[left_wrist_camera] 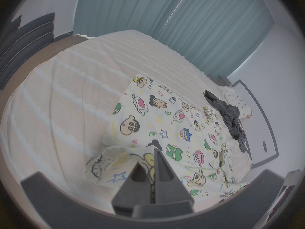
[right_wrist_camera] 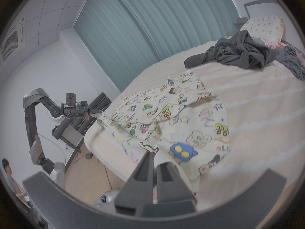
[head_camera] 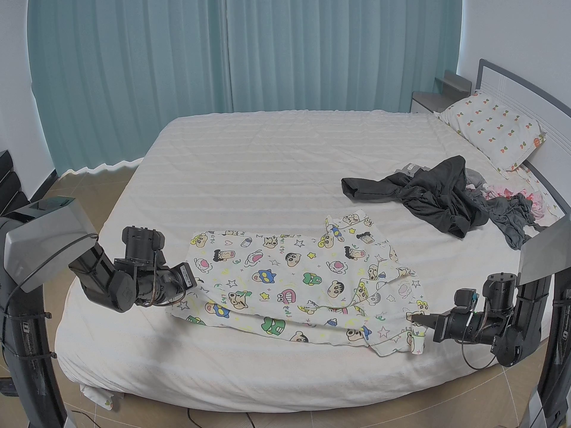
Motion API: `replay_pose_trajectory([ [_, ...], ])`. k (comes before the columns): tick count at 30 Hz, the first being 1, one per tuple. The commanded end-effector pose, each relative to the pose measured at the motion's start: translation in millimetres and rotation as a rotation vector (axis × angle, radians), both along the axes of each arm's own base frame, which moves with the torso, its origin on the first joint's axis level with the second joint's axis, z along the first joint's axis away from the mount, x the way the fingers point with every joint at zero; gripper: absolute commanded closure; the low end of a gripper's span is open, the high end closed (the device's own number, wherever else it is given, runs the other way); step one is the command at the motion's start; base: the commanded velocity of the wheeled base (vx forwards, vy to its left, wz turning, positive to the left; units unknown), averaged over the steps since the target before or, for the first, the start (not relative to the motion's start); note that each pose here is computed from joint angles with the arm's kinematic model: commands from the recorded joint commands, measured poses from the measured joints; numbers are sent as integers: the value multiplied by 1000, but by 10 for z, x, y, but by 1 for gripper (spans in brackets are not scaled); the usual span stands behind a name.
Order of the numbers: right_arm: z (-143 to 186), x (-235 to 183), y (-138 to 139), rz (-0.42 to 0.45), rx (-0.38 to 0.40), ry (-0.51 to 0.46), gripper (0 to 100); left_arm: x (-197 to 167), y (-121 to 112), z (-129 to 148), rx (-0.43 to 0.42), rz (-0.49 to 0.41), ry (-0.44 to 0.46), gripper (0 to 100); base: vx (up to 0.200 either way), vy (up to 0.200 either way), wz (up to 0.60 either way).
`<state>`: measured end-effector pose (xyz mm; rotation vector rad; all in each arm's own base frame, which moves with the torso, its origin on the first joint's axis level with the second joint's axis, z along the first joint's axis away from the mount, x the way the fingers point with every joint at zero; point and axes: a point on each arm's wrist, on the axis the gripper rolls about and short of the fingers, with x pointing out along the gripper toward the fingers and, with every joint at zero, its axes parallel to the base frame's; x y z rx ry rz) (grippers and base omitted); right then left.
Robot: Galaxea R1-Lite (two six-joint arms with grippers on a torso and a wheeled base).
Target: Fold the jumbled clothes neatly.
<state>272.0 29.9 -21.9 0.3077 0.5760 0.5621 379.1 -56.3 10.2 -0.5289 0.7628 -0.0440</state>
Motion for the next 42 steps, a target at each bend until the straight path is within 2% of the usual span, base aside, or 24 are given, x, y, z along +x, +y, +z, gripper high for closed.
replay_pose_trajectory([
  [1,-10,141,8,-22,25,-23,100,140,-7,-141,8,18,19,100,0,0,0],
  [5,-5,187,14,-47,54,-13,100,185,-19,-159,9,19,25,100,0,0,0],
  [11,-151,225,12,-69,39,18,100,295,-34,-179,7,24,48,100,0,0,0],
  [16,-234,280,10,-78,36,26,100,416,-49,-202,-25,69,61,100,0,0,0],
  [17,-242,283,9,-80,33,26,0,434,-51,-217,-25,71,63,100,0,0,0],
  [18,-252,281,9,-80,33,29,0,453,-53,-237,-24,73,67,0,0,0,0],
  [23,-292,298,-5,-90,31,36,0,473,-50,-289,-33,85,81,0,0,0,0],
  [26,-269,323,-52,-134,18,20,0,505,6,-259,-60,121,74,0,0,0,0],
  [29,-199,301,-136,-175,13,6,0,515,119,-145,-107,184,59,0,0,0,0],
  [33,-84,222,-241,-210,14,-2,0,420,267,55,-134,211,40,0,0,0,0],
  [37,63,59,-283,-258,17,12,0,181,377,217,-191,162,48,0,0,0,0],
  [42,320,-292,4,-253,139,110,0,-293,512,378,-299,64,24,0,0,0,0],
])
